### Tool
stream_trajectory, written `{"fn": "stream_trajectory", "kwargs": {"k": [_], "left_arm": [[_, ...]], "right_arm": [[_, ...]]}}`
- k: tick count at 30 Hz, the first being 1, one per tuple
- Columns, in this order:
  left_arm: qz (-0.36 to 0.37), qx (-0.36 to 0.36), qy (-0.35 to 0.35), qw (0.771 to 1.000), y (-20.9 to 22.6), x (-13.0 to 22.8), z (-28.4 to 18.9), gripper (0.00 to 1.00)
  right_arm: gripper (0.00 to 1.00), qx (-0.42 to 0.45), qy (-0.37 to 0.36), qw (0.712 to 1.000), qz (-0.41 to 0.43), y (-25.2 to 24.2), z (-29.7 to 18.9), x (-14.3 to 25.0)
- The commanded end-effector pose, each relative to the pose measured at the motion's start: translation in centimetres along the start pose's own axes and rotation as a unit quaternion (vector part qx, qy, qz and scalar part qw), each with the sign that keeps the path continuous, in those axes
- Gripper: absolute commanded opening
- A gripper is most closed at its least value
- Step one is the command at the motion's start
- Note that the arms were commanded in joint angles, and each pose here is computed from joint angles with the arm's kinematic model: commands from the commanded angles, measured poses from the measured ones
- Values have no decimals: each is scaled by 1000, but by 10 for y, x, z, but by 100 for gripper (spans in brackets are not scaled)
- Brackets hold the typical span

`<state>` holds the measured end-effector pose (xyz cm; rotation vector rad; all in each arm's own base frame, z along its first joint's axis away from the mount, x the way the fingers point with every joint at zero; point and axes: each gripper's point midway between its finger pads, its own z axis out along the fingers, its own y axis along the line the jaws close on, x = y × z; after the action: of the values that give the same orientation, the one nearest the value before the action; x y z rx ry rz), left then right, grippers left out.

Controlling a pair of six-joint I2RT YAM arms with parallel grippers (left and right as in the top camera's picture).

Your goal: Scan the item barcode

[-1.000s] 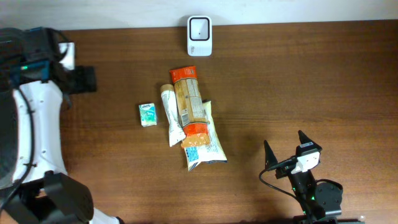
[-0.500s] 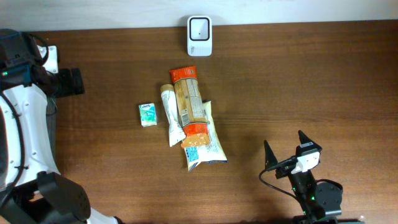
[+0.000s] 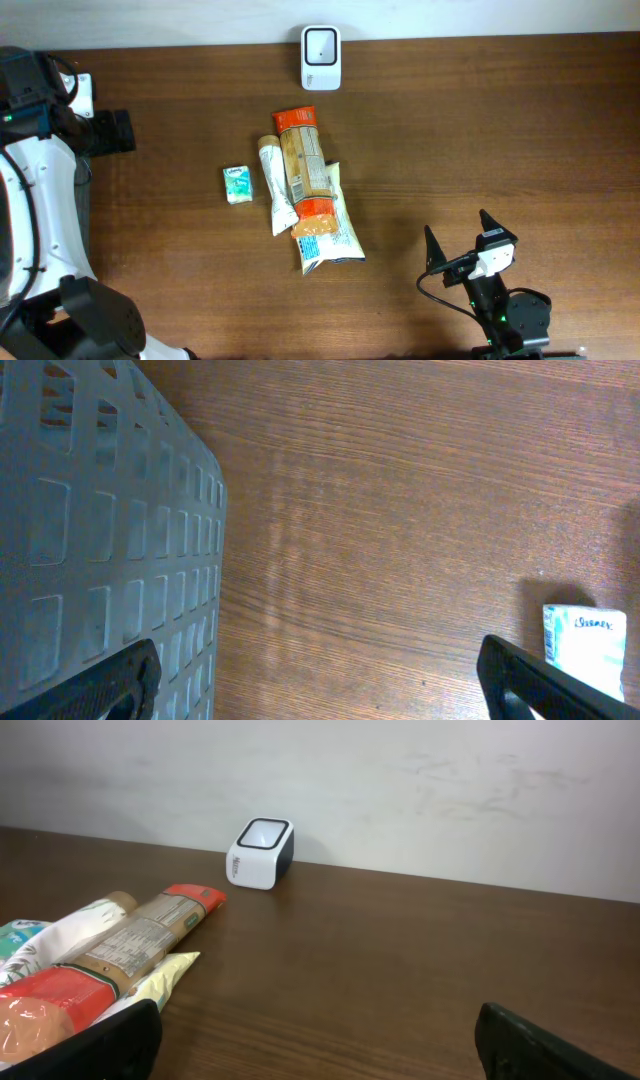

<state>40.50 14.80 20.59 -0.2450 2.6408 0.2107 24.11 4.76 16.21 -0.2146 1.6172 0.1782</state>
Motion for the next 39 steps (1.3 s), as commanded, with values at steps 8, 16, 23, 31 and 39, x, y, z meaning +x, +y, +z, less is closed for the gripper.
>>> {"fn": "stream_trajectory", "kwargs": {"k": [8, 16, 23, 31, 39], "left_arm": [[3, 7, -2, 1000, 1, -1, -1, 99], [3, 7, -2, 1000, 0, -1, -1, 99], [3, 7, -2, 1000, 0, -1, -1, 99], [3, 7, -2, 1000, 0, -1, -1, 99], [3, 7, -2, 1000, 1, -1, -1, 99]], "right_arm": [[99, -18, -8, 1000, 3, 7, 0, -2], [99, -44, 16, 997, 54, 15, 0, -38], [99, -57, 174, 982, 47, 13, 21, -103], [99, -131, 228, 963, 58, 30, 60, -103], [99, -125, 241, 961, 60, 27, 62, -96]]}}
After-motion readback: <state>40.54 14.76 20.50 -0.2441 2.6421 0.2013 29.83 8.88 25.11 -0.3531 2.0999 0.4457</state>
